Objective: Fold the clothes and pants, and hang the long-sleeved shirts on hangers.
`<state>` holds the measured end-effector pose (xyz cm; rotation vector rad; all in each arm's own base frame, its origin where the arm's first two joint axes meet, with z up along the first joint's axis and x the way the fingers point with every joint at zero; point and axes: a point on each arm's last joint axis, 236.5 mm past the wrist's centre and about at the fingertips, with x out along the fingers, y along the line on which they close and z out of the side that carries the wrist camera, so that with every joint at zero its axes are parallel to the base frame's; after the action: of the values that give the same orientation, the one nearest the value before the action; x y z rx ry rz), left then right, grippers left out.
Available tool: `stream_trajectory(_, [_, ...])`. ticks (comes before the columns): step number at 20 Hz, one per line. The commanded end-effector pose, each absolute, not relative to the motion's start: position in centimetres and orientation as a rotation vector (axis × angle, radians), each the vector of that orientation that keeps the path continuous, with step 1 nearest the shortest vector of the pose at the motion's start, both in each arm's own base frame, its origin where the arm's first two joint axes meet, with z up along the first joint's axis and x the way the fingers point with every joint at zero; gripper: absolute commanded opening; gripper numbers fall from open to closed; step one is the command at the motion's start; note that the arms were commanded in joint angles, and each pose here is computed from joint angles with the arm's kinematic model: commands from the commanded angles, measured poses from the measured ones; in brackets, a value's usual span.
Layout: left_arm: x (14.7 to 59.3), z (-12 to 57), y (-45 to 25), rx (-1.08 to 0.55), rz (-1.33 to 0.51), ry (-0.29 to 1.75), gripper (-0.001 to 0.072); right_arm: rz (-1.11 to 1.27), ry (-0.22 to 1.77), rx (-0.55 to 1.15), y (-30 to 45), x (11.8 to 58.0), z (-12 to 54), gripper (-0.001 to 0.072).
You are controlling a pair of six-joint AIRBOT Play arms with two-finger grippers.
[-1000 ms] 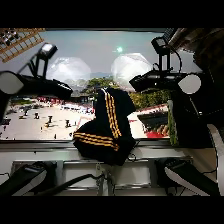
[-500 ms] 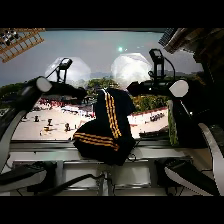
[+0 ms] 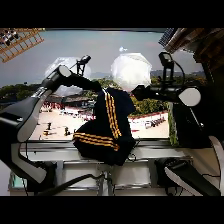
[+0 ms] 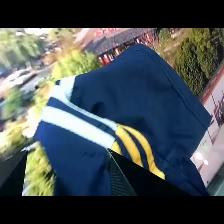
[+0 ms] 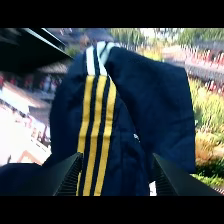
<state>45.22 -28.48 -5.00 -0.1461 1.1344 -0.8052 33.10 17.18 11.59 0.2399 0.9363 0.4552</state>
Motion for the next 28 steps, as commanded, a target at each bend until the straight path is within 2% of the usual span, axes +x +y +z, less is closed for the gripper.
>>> stream_trajectory(1, [43.8,-7.3,-31.1,-0.135,-0.855,1.189,0.0532,0.447,0.862,0.261,16.5,31.9,14.6,0.0497])
stream_trajectory(2, [43.2,-7.6,-31.7,-0.127,-0.870,1.202,0.0514,0.449,0.842,0.270,16.4,31.4,15.5,0.0497])
stream_trajectory(3, [42.7,-7.7,-32.2,-0.120,-0.883,1.210,0.0382,0.453,0.827,0.270,16.3,30.9,16.2,0.0497])
stream_trajectory(5, [42.2,-7.1,-32.8,-0.132,-0.903,1.211,0.0017,0.444,0.841,0.252,15.6,29.4,16.6,0.0497])
stream_trajectory(8, [42.6,-3.4,-32.0,-0.153,-0.916,1.163,0.0009,0.401,0.990,0.176,13.8,26.3,13.5,0.0498])
stream_trajectory(12, [44.2,3.8,-29.4,-0.156,-0.893,1.016,0.0009,0.353,1.267,0.200,12.9,21.1,4.3,0.0502])
stream_trajectory(13, [44.2,4.9,-29.2,-0.153,-0.894,0.994,0.0009,0.364,1.317,0.242,13.6,20.0,2.2,0.0514])
stream_trajectory(14, [44.0,5.5,-29.2,-0.150,-0.899,0.983,0.0009,0.391,1.344,0.306,14.7,19.3,0.8,0.0578])
stream_trajectory(15, [43.8,5.7,-29.3,-0.148,-0.904,0.984,0.0009,0.461,1.354,0.388,16.7,18.5,0.3,0.0604])
stream_trajectory(17, [43.0,5.4,-29.8,-0.135,-0.927,1.007,0.0009,0.582,1.342,0.573,20.3,17.8,0.9,0.0609])
stream_trajectory(18, [42.7,5.3,-30.0,-0.131,-0.933,1.013,0.0008,0.603,1.330,0.607,20.9,17.8,1.1,0.0608])
stream_trajectory(22, [42.6,5.3,-30.2,-0.127,-0.937,1.015,0.0009,0.605,1.243,0.415,20.7,18.7,-0.2,0.0608])
stream_trajectory(26, [42.6,5.3,-30.2,-0.127,-0.936,1.014,0.0008,0.649,1.300,0.248,22.2,17.7,-2.8,0.0608])
stream_trajectory(28, [42.6,5.3,-30.2,-0.127,-0.936,1.014,0.0008,0.649,1.274,0.136,22.9,18.7,-4.0,0.0607])
